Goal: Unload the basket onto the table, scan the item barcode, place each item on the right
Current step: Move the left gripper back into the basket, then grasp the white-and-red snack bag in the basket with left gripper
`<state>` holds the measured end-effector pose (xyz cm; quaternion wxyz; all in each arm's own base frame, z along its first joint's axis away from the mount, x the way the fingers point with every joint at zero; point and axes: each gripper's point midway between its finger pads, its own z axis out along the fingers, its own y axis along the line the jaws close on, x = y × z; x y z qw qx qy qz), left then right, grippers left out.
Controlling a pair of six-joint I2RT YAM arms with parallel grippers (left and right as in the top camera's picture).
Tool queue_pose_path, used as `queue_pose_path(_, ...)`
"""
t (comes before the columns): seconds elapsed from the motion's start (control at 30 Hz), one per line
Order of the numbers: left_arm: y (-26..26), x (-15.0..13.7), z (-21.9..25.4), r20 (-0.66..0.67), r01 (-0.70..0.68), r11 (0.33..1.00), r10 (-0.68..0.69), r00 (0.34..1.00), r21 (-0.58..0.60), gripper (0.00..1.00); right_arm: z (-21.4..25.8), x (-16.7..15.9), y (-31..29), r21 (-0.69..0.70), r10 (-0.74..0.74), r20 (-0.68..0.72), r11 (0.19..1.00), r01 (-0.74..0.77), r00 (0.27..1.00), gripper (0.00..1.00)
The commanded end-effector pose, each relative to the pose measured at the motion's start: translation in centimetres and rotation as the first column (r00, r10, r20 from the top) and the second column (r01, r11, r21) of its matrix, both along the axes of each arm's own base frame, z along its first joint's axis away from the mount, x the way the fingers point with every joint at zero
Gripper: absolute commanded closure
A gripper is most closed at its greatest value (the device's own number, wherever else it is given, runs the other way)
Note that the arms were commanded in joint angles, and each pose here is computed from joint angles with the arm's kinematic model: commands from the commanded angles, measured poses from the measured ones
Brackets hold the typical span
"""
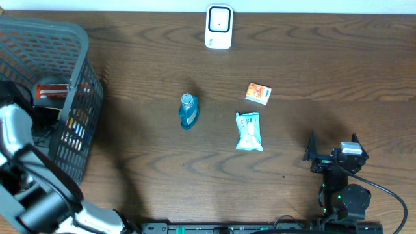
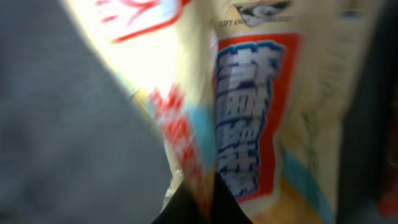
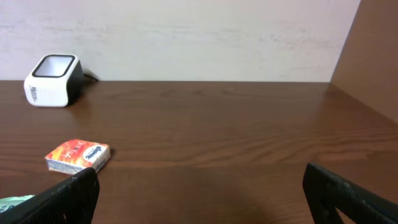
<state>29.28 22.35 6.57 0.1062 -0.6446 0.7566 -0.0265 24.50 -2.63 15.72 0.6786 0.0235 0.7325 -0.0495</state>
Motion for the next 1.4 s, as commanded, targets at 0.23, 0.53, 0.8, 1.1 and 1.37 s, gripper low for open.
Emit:
queue_pose_path(0.23,0.0,-1.5,18.9,0.394,-0.093,0.925,-0.064,0.917,0.368,0.93,-0.1,0.0,-0.1,-0.012,-0.004,-0.003,1.000,0.004,1.000,0.01)
queue_pose_path(0.53,0.7,-4.8,20.0,0.331,-0.164,0.876,0.005,0.944,0.454,0.07,-0.1,0.0,-0.1,-0.012,-0.004,-0.002,1.000,0.004,1.000,0.01)
queue_pose_path(0.8,0.5,-1.9,8.8,0.122,-0.055,0.981,0.032,0.992,0.186,0.02,-0.1,0.0,-0.1,-0.012,-0.004,-0.003,1.000,0.004,1.000,0.01)
queue_pose_path(1.1,0.7,-1.5,-1.4,-0.093,-0.035,0.999,0.037,0.995,0.021,0.02,-0.1,0.0,-0.1,-0.012,-0.004,-0.003,1.000,0.004,1.000,0.01)
queue_pose_path(1.37,0.0,-1.7,-6.7,-0.179,-0.034,0.997,0.021,0.984,-0.072,0.78,-0.1,0.0,-0.1,-0.012,-0.004,-0.003,1.000,0.004,1.000,0.01)
